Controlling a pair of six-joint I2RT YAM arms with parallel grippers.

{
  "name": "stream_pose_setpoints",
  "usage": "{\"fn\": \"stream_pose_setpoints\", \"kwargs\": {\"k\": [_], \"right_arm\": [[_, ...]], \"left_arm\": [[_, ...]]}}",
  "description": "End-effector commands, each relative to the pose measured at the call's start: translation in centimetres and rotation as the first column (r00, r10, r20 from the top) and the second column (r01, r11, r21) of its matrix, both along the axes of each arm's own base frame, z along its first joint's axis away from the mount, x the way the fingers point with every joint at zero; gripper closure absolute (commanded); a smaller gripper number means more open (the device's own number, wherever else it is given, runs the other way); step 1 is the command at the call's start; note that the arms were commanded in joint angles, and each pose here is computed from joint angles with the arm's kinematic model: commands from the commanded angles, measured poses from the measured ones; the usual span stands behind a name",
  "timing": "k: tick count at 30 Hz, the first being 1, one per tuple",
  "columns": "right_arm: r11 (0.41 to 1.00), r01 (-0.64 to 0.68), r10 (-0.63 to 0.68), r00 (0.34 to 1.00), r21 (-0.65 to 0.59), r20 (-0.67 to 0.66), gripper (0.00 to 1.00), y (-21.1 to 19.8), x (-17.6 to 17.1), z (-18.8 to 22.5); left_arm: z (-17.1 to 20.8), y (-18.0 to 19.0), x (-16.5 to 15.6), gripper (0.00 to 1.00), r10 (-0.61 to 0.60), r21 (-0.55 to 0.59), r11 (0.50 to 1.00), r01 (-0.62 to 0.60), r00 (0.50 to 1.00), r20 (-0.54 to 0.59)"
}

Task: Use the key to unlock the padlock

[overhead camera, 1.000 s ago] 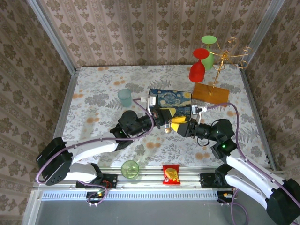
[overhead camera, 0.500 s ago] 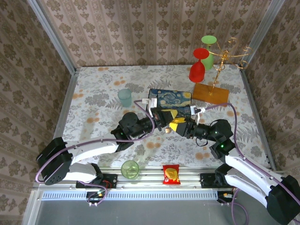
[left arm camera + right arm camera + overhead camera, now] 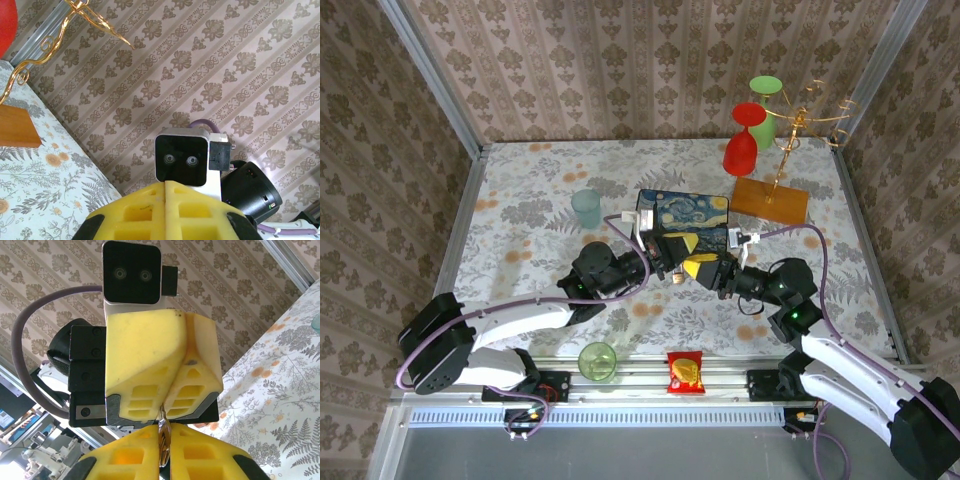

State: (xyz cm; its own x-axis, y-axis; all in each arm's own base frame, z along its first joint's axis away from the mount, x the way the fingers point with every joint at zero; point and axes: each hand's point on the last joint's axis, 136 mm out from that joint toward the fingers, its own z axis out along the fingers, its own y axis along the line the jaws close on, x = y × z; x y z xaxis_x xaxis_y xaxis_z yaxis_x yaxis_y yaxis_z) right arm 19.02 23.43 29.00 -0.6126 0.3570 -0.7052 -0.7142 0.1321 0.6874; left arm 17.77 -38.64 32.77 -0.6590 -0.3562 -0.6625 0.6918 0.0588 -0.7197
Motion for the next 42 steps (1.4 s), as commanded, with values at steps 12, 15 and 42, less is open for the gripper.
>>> {"fn": "stream_pose_setpoints", "kwargs": {"k": [12,15,42], "right_arm": [[0.999,0.023,-0.022,0.999,-0.029,0.047,1.0,-0.4,-0.7,-0.3],[0.996,0.042,-0.04,0.999,-0.075,0.027,1.0,-0.6,-0.5,-1.3],[0.719,0.317,-0.572,0.776,-0.619,-0.267,1.0,-9.3,3.9,-16.8]], "left_arm": [[-0.2,1.7,1.5,0.45,0.101,0.019,0.995,-0.102,0.995,0.011],[0.7,3.1,1.7,0.29,0.144,0.025,0.989,-0.145,0.989,0.045],[-20.4,2.5,6.3,0.04,0.29,0.61,0.781,-0.137,0.944,-0.159]]}}
